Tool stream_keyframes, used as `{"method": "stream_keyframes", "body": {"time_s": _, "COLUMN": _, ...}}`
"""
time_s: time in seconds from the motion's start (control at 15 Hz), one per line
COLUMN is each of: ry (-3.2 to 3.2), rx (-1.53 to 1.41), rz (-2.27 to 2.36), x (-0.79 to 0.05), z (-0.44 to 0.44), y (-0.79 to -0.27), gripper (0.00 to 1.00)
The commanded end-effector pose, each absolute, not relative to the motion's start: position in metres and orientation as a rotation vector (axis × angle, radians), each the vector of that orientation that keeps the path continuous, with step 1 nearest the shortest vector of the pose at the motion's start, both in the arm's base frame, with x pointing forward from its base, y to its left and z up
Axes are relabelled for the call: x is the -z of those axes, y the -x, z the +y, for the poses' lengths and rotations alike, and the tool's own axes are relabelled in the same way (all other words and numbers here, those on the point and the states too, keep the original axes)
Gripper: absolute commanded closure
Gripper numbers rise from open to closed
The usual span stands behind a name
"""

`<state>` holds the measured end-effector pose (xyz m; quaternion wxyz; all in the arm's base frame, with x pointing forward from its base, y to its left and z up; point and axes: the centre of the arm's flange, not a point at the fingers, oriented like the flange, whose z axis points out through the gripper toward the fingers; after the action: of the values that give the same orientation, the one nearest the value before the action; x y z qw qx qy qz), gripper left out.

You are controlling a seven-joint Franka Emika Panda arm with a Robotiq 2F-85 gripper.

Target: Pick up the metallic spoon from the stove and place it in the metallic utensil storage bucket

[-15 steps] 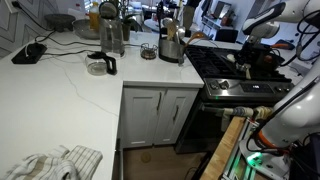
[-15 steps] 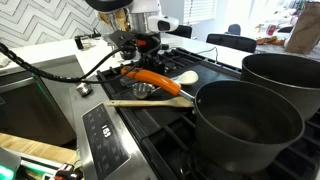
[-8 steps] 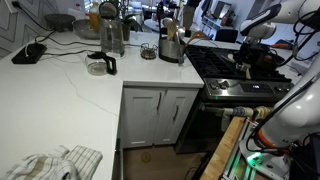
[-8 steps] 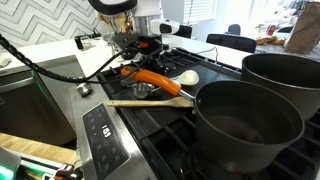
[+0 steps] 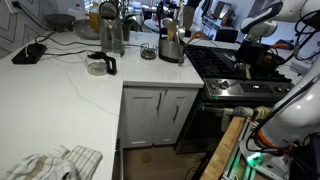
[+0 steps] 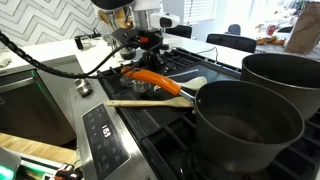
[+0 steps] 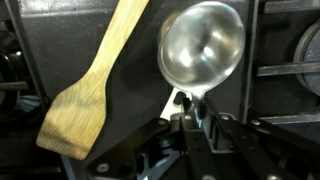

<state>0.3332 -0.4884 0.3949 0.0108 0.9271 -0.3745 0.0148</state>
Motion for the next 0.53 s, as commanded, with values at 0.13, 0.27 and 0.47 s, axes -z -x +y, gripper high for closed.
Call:
{"method": "stream_keyframes", "body": {"time_s": 0.13, "ry": -3.004, "rx": -0.048, "rz": -1.249, "x": -0.433, "z": -0.465, "y": -0.333, "gripper": 0.96}}
{"method": "stream_keyframes", "body": {"time_s": 0.27, "ry": -3.094, "rx": 0.009, "rz": -1.302, "x": -0.451, "z": -0.448, "y": -0.335, "gripper": 0.96}}
{"method": "stream_keyframes", "body": {"time_s": 0.47, "ry": -3.233, "rx": 0.081, "rz": -1.419, "x": -0.491, "z": -0.414, "y": -0.347, "gripper": 0.96}}
